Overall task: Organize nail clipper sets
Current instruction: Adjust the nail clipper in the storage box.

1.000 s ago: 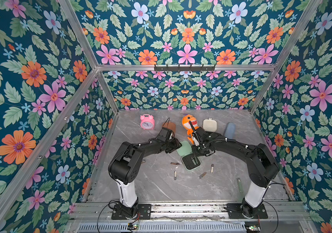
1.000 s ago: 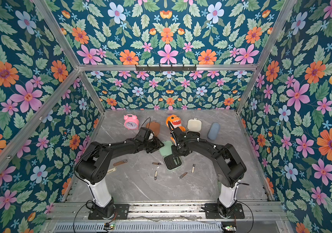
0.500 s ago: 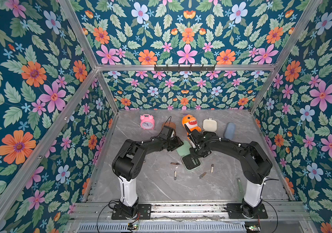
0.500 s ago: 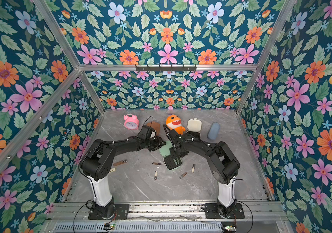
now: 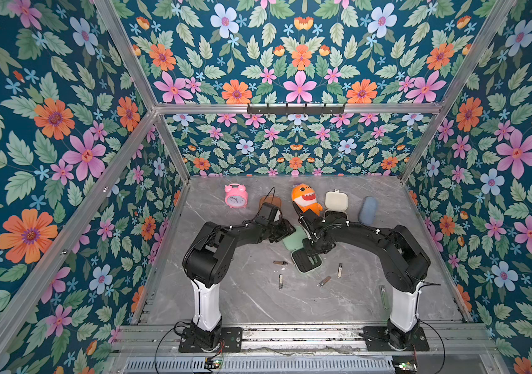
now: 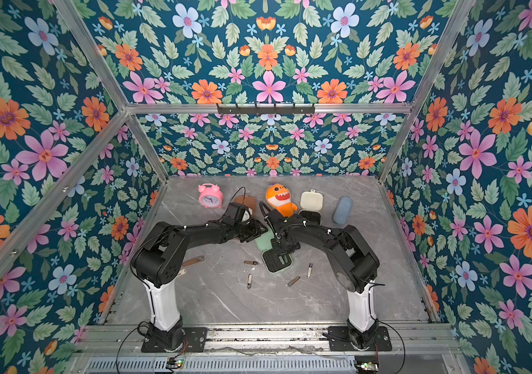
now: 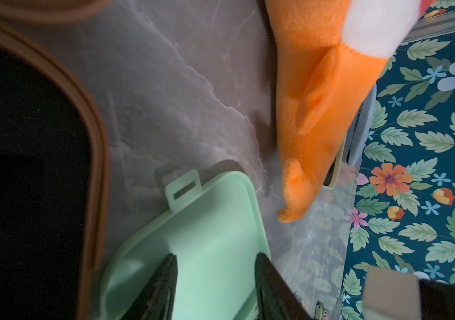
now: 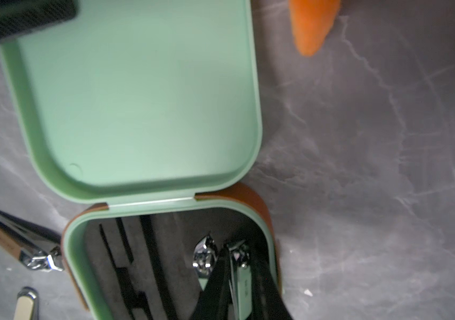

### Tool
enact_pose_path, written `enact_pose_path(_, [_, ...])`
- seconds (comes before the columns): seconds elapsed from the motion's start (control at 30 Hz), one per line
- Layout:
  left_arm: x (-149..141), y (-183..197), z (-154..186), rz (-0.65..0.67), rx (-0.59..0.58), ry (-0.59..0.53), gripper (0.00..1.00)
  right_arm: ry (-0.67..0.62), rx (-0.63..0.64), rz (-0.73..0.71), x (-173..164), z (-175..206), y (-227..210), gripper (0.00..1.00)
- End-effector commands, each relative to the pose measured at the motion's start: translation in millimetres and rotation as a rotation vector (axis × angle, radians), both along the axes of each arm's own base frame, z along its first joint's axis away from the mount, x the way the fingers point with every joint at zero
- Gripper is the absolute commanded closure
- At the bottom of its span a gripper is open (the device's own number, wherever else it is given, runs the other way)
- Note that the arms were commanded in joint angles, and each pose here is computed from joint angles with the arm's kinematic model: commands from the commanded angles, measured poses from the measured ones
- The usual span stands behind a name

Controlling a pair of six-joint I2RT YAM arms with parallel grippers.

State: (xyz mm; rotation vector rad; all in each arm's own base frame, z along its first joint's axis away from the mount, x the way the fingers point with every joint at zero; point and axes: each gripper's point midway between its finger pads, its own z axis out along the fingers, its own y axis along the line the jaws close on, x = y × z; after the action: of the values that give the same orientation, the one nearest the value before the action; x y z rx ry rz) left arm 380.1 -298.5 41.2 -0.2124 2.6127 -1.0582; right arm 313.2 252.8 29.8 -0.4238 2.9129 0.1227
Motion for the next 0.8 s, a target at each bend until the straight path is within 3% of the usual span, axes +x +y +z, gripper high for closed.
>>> enact_pose_path(0.0, [-11.6, 8.1, -17.0, 0.000, 0.047, 0.057, 0.51, 0.008, -0.050, 0.000, -2.8, -5.4, -5.2, 0.84])
enact_pose_path(0.33, [-15.1, 8.9, -21.1, -0.004, 0.044, 0.063, 0.51, -0.001, -0.163, -0.033, -5.5, -16.4, -19.0, 0.97])
enact_pose_path(0.77, [-16.6, 10.4, -25.5, -0.002, 0.048, 0.069, 0.51, -0.018, -0.301, -0.022, -14.5, -30.5, -25.1, 0.99])
